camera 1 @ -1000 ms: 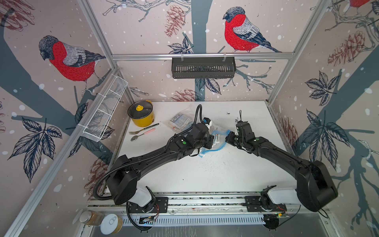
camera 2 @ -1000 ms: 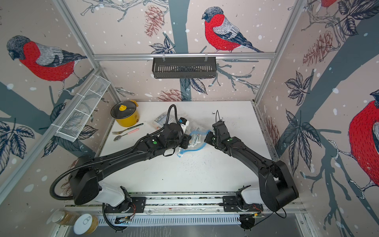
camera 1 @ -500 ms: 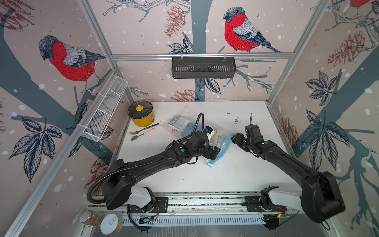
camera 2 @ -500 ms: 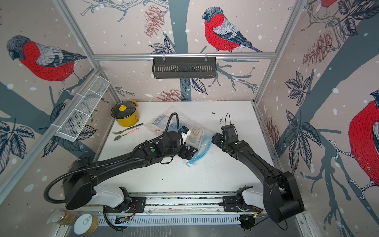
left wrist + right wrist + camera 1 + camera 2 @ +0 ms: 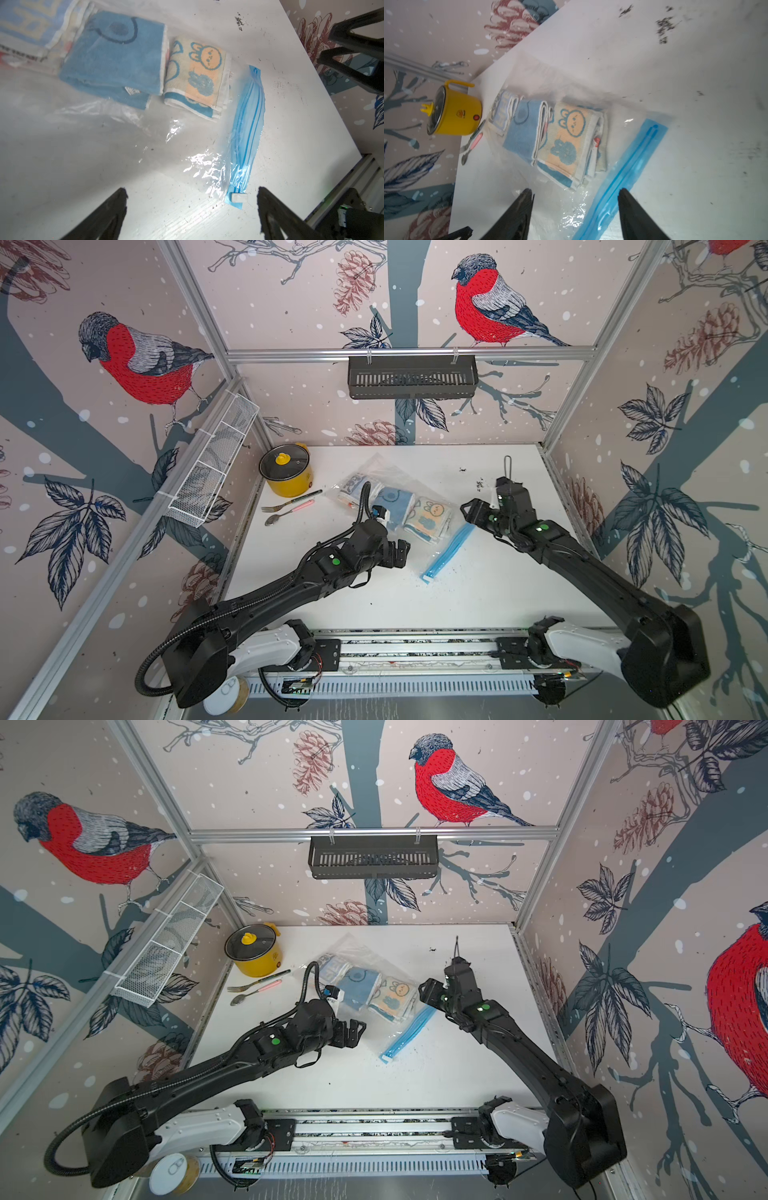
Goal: Place the folded towel into the vacuum bag
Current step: Adjust the vacuum bag at the center of the board.
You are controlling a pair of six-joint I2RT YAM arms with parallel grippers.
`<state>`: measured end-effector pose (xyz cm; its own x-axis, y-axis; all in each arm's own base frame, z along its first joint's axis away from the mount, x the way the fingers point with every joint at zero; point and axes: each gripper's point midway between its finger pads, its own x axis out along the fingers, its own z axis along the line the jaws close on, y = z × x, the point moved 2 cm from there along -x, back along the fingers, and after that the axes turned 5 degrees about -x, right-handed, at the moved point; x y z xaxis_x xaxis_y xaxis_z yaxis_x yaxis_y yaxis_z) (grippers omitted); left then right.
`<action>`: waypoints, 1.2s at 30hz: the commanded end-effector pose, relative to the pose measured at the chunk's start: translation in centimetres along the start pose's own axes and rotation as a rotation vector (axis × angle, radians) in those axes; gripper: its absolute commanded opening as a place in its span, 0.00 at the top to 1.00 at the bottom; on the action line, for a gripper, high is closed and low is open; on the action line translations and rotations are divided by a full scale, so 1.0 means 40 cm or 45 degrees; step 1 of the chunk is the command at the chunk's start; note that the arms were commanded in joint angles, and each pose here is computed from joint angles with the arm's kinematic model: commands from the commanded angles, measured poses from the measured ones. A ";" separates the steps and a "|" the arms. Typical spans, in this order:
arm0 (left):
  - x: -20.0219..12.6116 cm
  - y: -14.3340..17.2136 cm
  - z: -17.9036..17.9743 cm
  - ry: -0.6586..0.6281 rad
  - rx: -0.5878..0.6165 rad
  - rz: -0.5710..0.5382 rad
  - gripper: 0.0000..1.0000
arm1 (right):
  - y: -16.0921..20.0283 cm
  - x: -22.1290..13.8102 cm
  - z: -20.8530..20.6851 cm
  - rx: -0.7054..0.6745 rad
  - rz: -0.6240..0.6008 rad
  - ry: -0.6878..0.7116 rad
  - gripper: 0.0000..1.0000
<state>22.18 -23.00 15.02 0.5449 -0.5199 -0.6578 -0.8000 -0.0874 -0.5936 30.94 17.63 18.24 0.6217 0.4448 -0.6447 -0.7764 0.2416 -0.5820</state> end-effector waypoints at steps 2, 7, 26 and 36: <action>-0.005 0.040 0.000 0.111 -0.206 0.044 0.05 | 0.075 0.099 0.026 -0.122 0.200 0.014 0.46; 0.002 0.084 0.001 0.195 -0.292 0.110 0.06 | 0.176 0.199 -0.017 -0.084 0.370 0.078 0.56; 0.071 0.075 0.040 0.231 -0.404 0.118 0.07 | 0.151 0.152 -0.085 0.012 0.282 0.164 0.38; 0.116 0.052 0.069 0.294 -0.534 0.124 0.18 | 0.105 0.062 -0.209 0.239 0.159 0.074 0.29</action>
<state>23.00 -22.19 8.11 0.4240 -0.6604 -0.6198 -0.9051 -0.3326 -0.2647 30.29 11.89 9.80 0.5253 0.3610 -0.7705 -0.8422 0.3498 -0.4103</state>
